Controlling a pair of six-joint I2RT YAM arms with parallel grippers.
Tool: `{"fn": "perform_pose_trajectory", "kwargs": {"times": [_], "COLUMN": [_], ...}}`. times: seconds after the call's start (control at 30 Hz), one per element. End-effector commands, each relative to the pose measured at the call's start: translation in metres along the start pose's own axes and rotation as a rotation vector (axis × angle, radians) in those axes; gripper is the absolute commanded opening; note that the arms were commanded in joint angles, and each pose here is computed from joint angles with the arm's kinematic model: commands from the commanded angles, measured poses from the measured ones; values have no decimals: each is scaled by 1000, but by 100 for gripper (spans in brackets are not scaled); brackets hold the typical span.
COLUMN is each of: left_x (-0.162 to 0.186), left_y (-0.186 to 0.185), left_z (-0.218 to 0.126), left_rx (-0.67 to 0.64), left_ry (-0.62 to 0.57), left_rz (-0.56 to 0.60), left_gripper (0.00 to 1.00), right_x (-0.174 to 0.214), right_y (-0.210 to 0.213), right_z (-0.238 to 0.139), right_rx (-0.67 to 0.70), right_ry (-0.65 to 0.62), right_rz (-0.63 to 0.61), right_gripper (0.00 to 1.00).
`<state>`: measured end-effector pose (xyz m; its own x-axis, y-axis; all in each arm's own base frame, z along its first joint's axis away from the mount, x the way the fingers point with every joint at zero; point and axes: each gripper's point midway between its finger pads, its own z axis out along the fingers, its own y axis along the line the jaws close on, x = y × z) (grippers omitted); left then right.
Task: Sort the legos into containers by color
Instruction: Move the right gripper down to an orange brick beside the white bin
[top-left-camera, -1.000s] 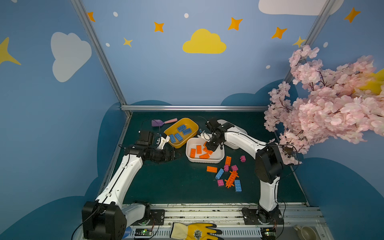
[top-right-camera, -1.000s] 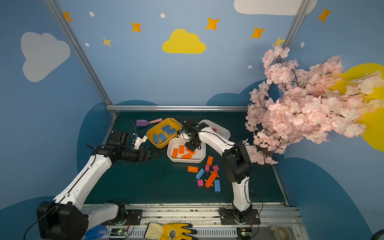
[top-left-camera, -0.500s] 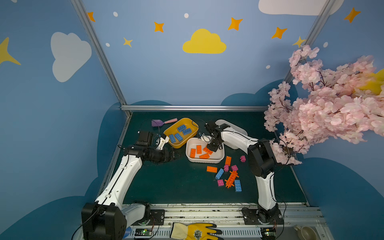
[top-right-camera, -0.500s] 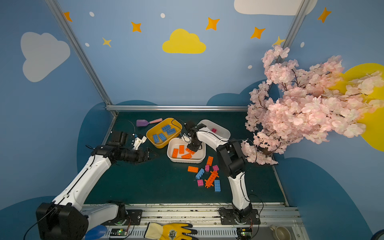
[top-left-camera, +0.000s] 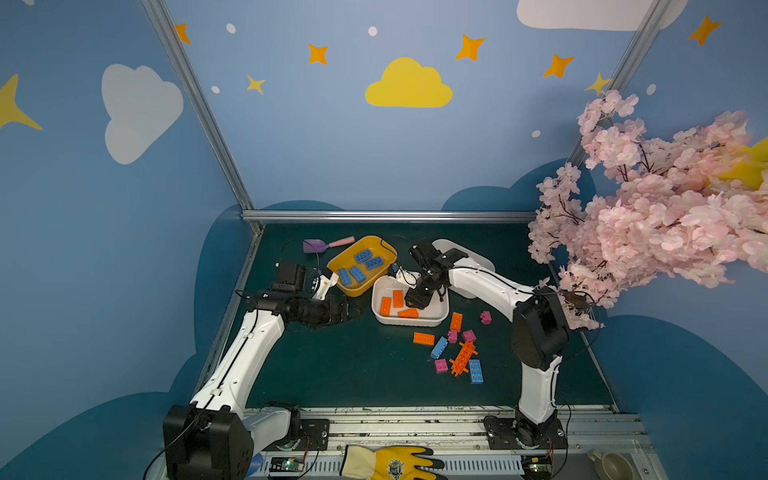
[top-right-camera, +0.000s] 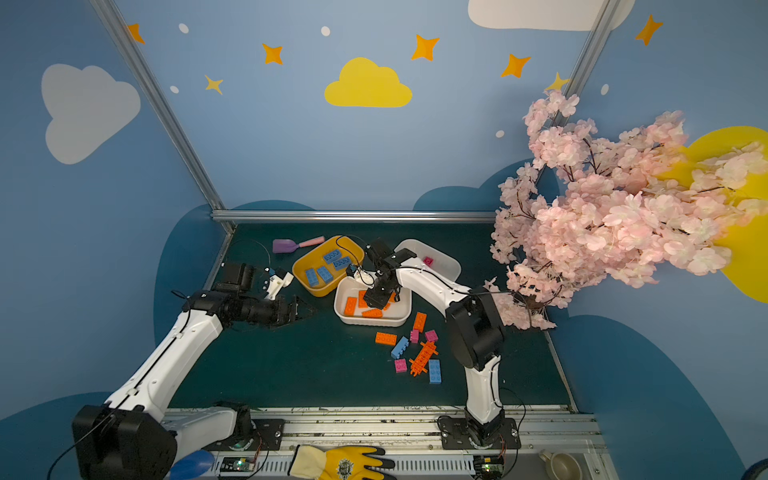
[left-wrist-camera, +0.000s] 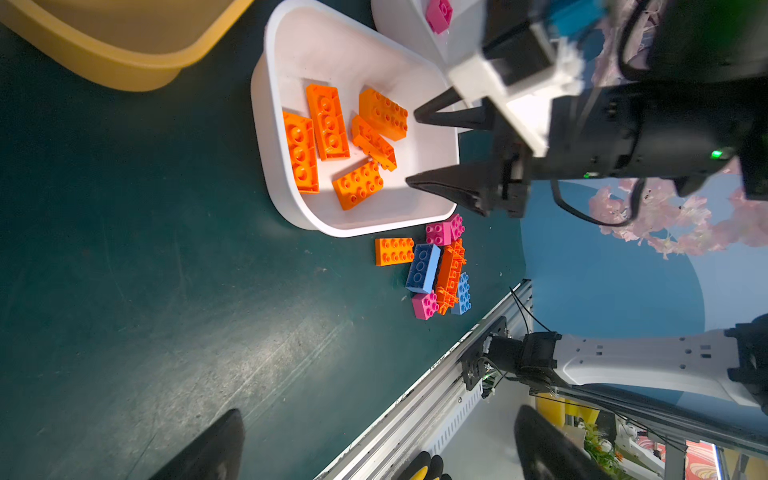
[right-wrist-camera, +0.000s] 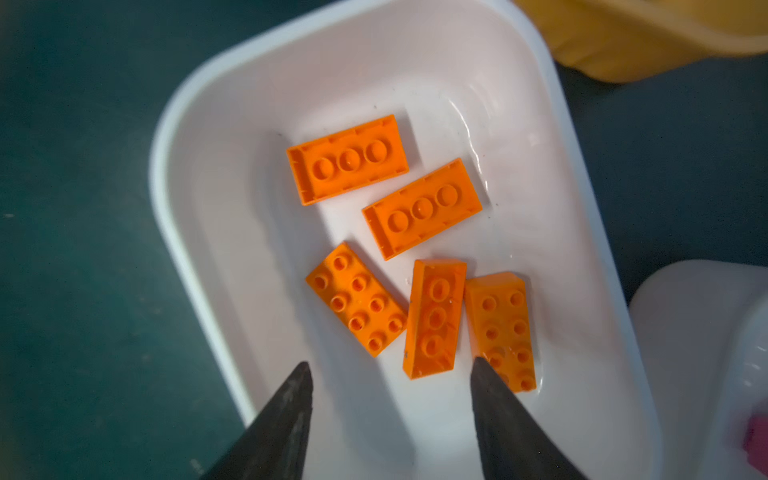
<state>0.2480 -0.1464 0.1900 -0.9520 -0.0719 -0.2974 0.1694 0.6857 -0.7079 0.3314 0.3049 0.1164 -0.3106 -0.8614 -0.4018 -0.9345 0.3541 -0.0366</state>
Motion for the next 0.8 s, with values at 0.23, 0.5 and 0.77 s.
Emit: {"fn": "perform_pose_trajectory", "kwargs": {"times": [0.23,0.5,0.77], "left_x": [5,6,6], "left_y": [-6,-6,-6], "left_z": [-2,-1,-2], "left_rx": [38,45,42], "left_ry": [-1,-8,-12], "left_rz": [9,2,2], "left_gripper": [100,100,100], "right_x": [76,109,105], "right_y": [62,83,73], "right_z": [-35,-4,29], "right_rx": [-30,5,89], "right_ry": [100,156,182], "right_rz": [-4,-72,-113], "right_gripper": [65,66,65]}}
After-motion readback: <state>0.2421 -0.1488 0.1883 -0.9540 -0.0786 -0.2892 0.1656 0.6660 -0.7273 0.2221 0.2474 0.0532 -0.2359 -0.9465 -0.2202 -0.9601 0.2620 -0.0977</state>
